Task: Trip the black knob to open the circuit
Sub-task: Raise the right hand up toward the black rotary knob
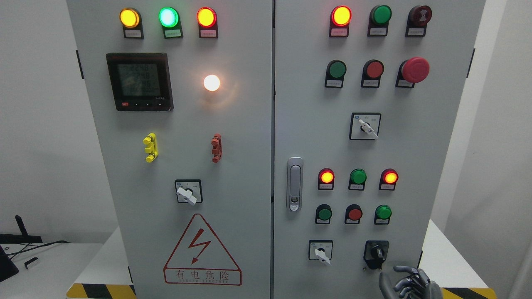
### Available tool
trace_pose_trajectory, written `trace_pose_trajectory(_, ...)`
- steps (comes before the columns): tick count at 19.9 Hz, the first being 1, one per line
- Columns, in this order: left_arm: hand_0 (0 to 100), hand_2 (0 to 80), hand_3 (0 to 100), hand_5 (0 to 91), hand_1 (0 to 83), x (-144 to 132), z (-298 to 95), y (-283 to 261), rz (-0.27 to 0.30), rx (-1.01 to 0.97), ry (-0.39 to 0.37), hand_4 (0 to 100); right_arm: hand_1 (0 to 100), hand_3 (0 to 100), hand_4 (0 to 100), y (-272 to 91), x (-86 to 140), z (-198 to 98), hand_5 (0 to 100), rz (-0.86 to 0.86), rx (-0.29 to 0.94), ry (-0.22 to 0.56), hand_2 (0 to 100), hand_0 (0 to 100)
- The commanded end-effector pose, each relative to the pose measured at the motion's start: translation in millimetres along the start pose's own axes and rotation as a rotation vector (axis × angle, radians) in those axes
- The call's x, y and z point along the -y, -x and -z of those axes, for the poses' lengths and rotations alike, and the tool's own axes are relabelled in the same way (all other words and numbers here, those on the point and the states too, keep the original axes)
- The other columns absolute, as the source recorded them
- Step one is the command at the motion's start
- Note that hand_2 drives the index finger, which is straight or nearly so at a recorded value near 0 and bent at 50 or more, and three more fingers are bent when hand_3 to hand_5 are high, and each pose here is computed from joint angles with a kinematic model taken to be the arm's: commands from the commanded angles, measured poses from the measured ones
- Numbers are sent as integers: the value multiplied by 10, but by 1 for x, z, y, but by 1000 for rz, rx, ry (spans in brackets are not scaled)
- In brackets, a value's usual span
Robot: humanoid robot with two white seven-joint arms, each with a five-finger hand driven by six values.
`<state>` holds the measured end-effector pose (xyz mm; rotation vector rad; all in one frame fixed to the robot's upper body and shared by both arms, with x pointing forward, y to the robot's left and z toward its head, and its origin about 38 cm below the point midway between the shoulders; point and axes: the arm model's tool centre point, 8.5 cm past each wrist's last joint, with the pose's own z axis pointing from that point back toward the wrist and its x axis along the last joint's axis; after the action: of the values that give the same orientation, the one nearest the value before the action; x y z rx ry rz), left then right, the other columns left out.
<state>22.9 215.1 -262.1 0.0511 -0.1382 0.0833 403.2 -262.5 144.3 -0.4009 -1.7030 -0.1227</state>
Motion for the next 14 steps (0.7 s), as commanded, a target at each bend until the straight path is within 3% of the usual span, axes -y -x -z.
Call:
trace_pose_trajectory(1, 120, 0, 0, 0, 389, 1, 0, -1, 30, 3, 6, 0, 755, 801, 890, 6, -3, 7, 992, -5, -18, -3, 461, 248)
trace_pose_trajectory(14, 120, 0, 0, 0, 389, 0, 0, -1, 30, 3, 5, 0, 765, 807, 890, 1, -6, 13, 993, -4, -26, -6, 467, 234)
